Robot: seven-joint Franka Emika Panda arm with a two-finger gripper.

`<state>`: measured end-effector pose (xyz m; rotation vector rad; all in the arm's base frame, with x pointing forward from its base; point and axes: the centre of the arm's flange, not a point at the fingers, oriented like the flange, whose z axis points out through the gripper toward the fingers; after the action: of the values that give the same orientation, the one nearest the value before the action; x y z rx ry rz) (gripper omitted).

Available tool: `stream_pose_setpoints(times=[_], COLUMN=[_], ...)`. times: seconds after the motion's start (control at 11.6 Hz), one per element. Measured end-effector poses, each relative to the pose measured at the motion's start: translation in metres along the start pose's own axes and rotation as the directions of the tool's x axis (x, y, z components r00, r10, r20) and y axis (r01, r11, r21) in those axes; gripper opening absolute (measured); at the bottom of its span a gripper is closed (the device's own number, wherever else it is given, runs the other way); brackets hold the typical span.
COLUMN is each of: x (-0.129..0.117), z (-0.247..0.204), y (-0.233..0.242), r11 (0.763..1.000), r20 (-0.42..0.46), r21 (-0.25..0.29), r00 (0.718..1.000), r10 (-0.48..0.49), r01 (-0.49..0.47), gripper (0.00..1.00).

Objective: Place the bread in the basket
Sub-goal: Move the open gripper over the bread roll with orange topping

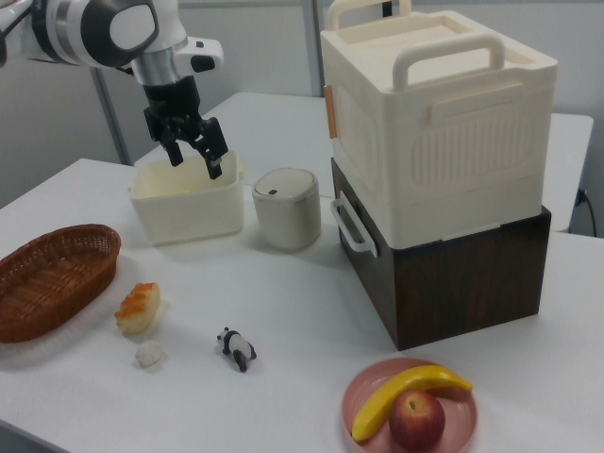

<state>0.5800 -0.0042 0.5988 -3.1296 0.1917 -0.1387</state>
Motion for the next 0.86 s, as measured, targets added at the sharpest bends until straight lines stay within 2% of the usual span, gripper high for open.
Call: stream_pose_setpoints(times=[0.52, 0.86], x=[0.003, 0.006], z=[-0.014, -0.008], y=[0.004, 0.003], r11=[1.0, 1.0], r20=[-0.025, -0.013], r21=[0.002, 0.026], r00=[1.0, 1.0], r10=[0.006, 0.012], r01=[-0.006, -0.011], gripper=[1.0, 1.0])
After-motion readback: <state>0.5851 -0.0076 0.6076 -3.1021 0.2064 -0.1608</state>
